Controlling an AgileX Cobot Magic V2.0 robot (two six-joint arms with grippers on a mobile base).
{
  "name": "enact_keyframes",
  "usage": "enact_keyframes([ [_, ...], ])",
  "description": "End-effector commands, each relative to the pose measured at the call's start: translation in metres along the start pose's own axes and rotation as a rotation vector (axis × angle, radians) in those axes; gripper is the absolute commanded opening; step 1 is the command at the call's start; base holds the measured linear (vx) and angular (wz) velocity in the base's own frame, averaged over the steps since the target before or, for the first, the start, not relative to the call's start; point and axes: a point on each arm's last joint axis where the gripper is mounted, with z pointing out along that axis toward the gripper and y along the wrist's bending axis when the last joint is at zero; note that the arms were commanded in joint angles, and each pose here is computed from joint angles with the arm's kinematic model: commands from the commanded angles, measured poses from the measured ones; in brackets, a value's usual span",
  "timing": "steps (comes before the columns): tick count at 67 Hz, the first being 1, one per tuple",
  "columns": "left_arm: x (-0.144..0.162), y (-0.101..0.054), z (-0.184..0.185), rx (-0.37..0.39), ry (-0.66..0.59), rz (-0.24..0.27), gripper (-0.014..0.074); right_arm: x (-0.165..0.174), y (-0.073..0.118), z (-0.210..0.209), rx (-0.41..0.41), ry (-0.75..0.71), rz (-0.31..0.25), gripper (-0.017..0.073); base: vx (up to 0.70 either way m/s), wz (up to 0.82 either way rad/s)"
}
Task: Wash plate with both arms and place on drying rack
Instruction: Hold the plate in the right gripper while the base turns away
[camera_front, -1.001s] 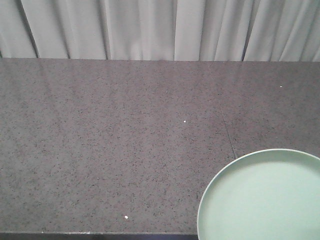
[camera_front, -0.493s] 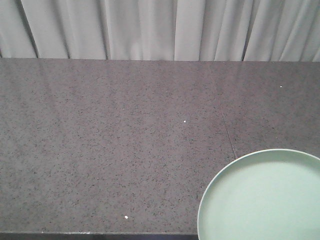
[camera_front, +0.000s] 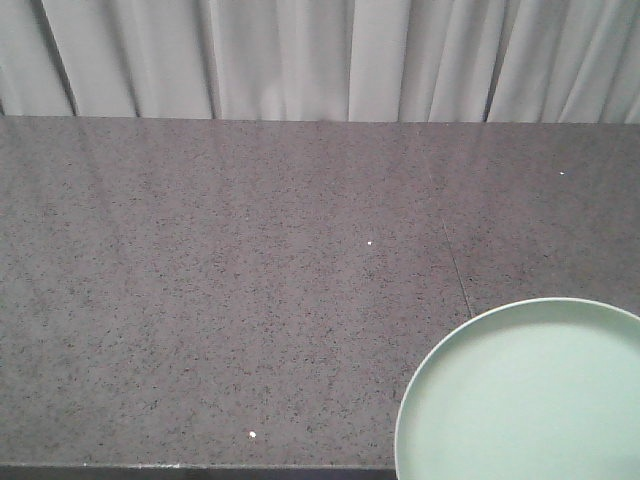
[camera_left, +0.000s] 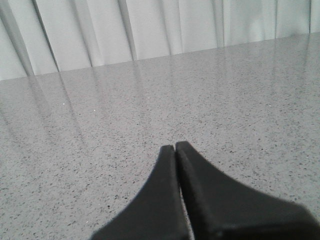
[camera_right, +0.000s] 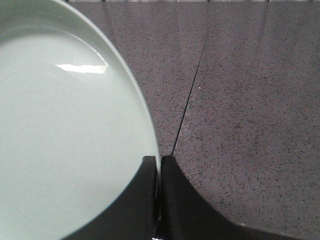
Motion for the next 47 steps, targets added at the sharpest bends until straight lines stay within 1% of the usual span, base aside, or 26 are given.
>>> enact_keyframes([
  [1, -0.0143, -0.0003, -0.0031, 0.005, -0.108, -0.010, -0.0007, -0.0127, 0.0006, -0.0032, 0.006, -0.085, 0.010, -0.0001, 0.00, 0.00],
  [30, -0.0143, -0.0003, -0.0031, 0.005, -0.108, -0.010, -0.0007, -0.0127, 0.0006, -0.0032, 0.006, -0.085, 0.010, -0.0001, 0.00, 0.01],
  [47, -0.0143, -0.0003, -0.0031, 0.005, -0.108, -0.010, -0.0007, -0.0127, 0.0006, -0.0032, 0.006, -0.085, 0.010, -0.0001, -0.03, 0.13],
])
